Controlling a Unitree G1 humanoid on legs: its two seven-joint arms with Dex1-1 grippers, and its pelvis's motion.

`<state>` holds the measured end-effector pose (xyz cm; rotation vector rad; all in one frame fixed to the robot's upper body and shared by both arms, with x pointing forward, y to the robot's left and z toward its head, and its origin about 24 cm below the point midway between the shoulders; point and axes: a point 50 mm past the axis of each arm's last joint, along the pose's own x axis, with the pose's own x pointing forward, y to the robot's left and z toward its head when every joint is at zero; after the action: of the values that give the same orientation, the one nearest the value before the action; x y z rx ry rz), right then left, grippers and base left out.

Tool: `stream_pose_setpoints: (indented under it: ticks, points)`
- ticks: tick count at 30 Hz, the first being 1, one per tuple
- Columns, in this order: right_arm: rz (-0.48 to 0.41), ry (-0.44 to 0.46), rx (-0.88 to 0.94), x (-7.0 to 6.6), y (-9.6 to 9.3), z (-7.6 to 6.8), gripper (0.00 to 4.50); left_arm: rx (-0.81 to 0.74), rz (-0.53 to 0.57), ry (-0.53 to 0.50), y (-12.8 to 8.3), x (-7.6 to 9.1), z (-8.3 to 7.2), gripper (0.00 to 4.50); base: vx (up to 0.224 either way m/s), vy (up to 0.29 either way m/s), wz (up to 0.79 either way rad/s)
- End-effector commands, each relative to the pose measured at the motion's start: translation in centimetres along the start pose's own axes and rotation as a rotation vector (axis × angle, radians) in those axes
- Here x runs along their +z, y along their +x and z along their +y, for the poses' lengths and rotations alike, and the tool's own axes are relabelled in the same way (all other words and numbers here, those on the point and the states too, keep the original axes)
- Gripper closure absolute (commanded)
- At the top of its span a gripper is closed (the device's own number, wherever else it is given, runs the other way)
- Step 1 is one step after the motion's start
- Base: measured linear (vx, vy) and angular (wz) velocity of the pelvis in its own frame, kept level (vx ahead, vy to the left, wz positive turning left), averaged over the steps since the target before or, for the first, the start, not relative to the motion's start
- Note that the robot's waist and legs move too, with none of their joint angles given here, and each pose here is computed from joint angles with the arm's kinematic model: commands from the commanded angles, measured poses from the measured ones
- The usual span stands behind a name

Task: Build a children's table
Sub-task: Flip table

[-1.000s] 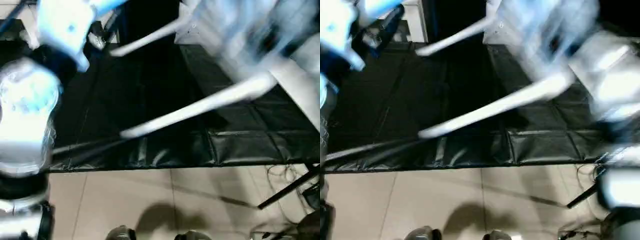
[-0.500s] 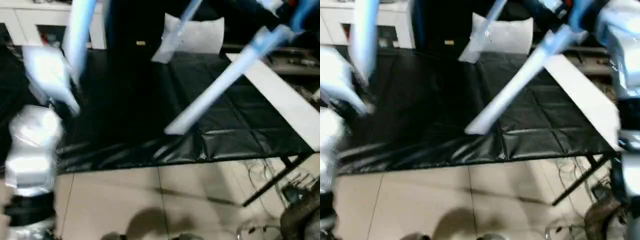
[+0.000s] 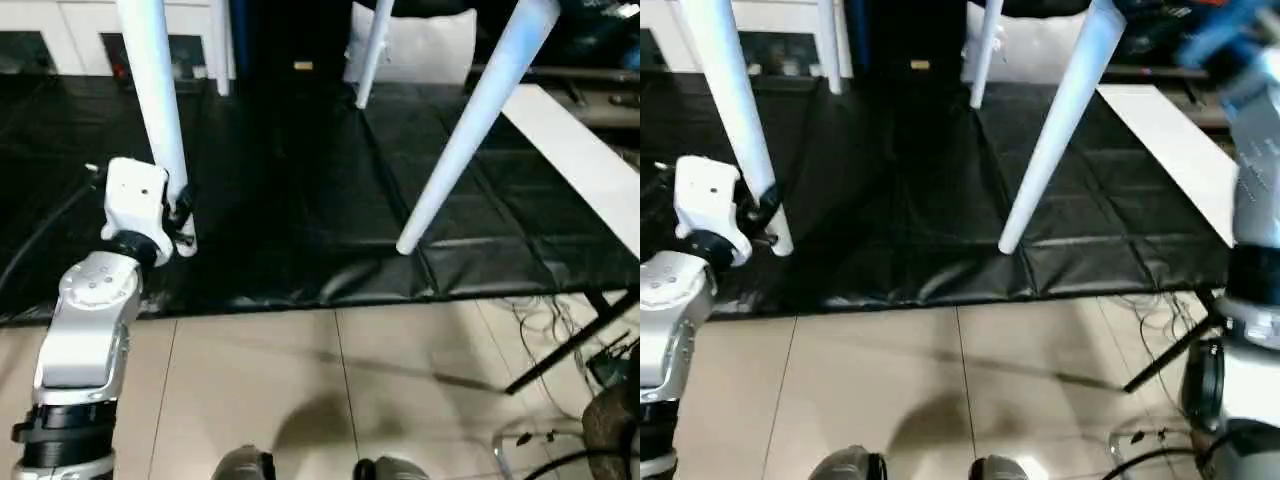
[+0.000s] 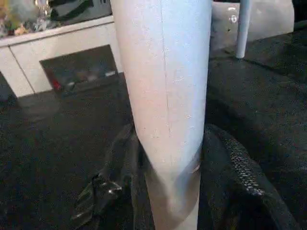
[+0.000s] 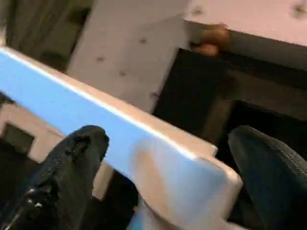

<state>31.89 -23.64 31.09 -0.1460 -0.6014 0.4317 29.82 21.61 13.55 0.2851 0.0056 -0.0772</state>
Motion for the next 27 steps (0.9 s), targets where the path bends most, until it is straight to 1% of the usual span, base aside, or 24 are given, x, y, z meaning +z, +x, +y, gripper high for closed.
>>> stream_pose_setpoints:
  ticks: [1, 2, 3, 5, 6, 10, 11, 12, 13, 16, 18, 19, 21, 23, 24, 25, 27]
  points:
    - [0.003, 0.047, -0.047, -0.5, -0.9, -0.1, 0.00, -0.025, -0.042, 0.052, -0.3, 1.0, 0.1, 2.95, 0.000, 0.000, 0.00]
    - [0.025, 0.083, -0.044, -1.4, -1.6, 0.4, 0.00, -0.013, -0.028, 0.043, -0.4, 0.7, 0.2, 2.95, 0.000, 0.000, 0.00]
    - [0.041, 0.108, -0.042, -1.9, -2.0, 0.7, 0.00, -0.004, -0.018, 0.037, -0.5, 0.5, 0.4, 2.95, 0.000, 0.000, 0.00]
    - [0.092, 0.144, -0.035, -3.3, -3.0, 1.5, 0.00, 0.019, 0.011, 0.026, -1.1, -0.2, 0.6, 2.95, 0.000, 0.000, 0.00]
    - [0.095, 0.147, -0.034, -3.4, -3.0, 1.6, 0.00, 0.020, 0.013, 0.025, -1.1, -0.3, 0.6, 2.95, 0.000, 0.000, 0.00]
    - [0.187, 0.248, -0.023, -6.0, -4.7, 3.1, 0.00, 0.049, 0.055, -0.005, -2.0, -1.6, 0.6, 2.95, 0.000, 0.000, 0.00]
    - [0.230, 0.252, -0.011, -7.0, -5.0, 3.6, 0.00, 0.049, 0.062, -0.008, -2.1, -1.8, 0.5, 2.95, 0.000, 0.000, 0.00]
    - [0.245, 0.251, -0.010, -7.3, -5.0, 3.8, 0.00, 0.049, 0.064, -0.008, -2.2, -1.8, 0.5, 2.95, 0.000, 0.000, 0.00]
    - [0.314, 0.251, 0.002, -8.9, -4.9, 4.6, 0.00, 0.052, 0.072, -0.008, -2.2, -2.1, 0.4, 2.95, 0.000, 0.000, 0.00]
    - [0.348, 0.239, 0.014, -9.9, -4.5, 5.4, 0.00, 0.061, 0.079, -0.011, -2.2, -2.3, 0.5, 2.95, 0.000, 0.000, 0.00]
    - [0.373, 0.203, 0.037, -11.0, -3.3, 6.7, 0.00, 0.091, 0.094, -0.016, -2.3, -2.6, 0.7, 2.95, 0.000, 0.000, 0.00]
    - [0.374, 0.202, 0.037, -11.0, -3.3, 6.7, 0.00, 0.092, 0.095, -0.016, -2.3, -2.6, 0.7, 2.95, 0.000, 0.000, 0.00]
    - [0.380, 0.186, 0.037, -11.6, -2.4, 6.9, 0.00, 0.102, 0.101, -0.015, -2.4, -2.7, 0.7, 2.95, 0.000, 0.000, 0.00]
    - [0.376, 0.173, -0.005, -12.2, -1.2, 6.5, 0.00, 0.112, 0.109, -0.013, -2.5, -3.0, 0.7, 2.95, 0.000, 0.000, 0.00]
    - [0.376, 0.173, -0.006, -12.2, -1.2, 6.5, 0.00, 0.112, 0.110, -0.013, -2.5, -3.0, 0.7, 2.95, 0.000, 0.000, 0.00]
    - [0.373, 0.164, -0.034, -12.5, -0.5, 6.0, 0.00, 0.118, 0.113, -0.012, -2.6, -3.1, 0.7, 2.95, 0.000, 0.000, 0.00]
    - [0.372, 0.165, -0.060, -12.7, 0.0, 5.6, 0.00, 0.126, 0.117, -0.008, -2.6, -3.1, 0.7, 2.95, 0.000, 0.000, 0.00]
